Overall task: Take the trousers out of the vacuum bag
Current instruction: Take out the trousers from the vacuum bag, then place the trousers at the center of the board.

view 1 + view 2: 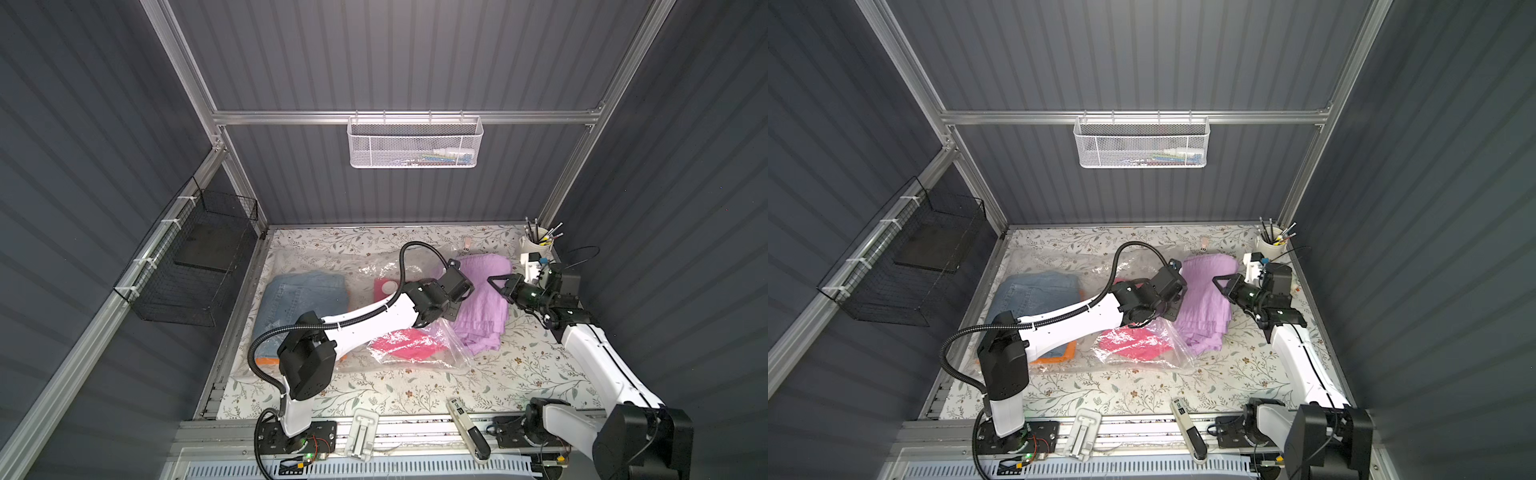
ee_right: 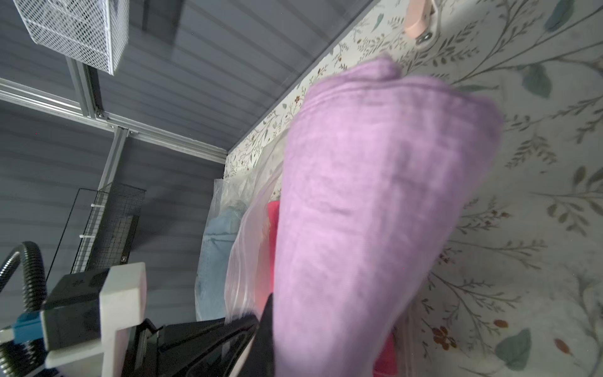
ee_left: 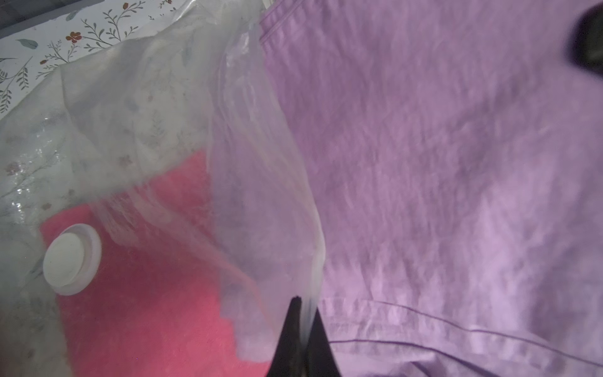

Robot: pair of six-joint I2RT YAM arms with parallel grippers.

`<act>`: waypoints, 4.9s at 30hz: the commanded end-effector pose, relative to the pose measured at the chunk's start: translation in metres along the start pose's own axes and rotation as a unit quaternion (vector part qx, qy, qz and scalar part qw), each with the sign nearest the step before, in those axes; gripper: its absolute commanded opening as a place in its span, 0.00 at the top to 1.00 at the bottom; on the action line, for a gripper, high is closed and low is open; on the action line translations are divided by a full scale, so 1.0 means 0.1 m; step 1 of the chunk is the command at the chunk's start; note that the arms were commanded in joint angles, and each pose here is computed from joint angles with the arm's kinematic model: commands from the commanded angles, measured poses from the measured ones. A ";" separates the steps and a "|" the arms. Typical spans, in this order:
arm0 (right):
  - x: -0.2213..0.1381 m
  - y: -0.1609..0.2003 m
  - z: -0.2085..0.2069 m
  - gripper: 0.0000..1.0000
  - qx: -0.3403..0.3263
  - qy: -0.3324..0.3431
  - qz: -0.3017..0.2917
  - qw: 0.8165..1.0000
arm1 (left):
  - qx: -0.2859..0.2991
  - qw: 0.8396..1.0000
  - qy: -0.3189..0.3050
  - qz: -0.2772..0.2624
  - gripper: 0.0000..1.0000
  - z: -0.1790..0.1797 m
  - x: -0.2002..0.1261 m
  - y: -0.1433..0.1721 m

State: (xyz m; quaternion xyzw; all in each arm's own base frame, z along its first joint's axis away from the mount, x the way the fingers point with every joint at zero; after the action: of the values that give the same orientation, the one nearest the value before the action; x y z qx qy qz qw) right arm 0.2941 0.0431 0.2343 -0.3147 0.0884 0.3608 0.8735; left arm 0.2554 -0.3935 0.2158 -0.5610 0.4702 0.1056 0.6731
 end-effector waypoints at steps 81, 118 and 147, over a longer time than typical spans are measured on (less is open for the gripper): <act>-1.26 0.07 -0.86 0.11 0.182 0.252 -0.203 0.929 | 0.010 1.000 -0.004 -0.012 1.00 0.04 0.01 0.10; 0.35 0.63 -0.59 0.74 0.041 0.134 0.122 0.983 | 0.012 1.000 -0.007 -0.014 1.00 0.03 0.01 0.06; 1.04 0.66 -1.16 0.79 0.059 0.252 0.165 0.952 | 0.015 0.999 -0.025 -0.015 1.00 0.09 -0.05 0.05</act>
State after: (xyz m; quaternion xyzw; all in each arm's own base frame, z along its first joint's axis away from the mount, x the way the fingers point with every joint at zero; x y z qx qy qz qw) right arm 0.3257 0.0746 0.0758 -0.3087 0.3511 0.4272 0.7739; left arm 0.2554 -0.3901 0.1982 -0.5556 0.4586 0.1072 0.6852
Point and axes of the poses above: each gripper's point midway between its finger pads, its own x axis out along the fingers, its own z axis along the line the jaws close on, y = z × x, the point moved 6 cm from there along -x, back along the fingers, and after that the axes turned 1 degree about -x, right-handed, at the moved point
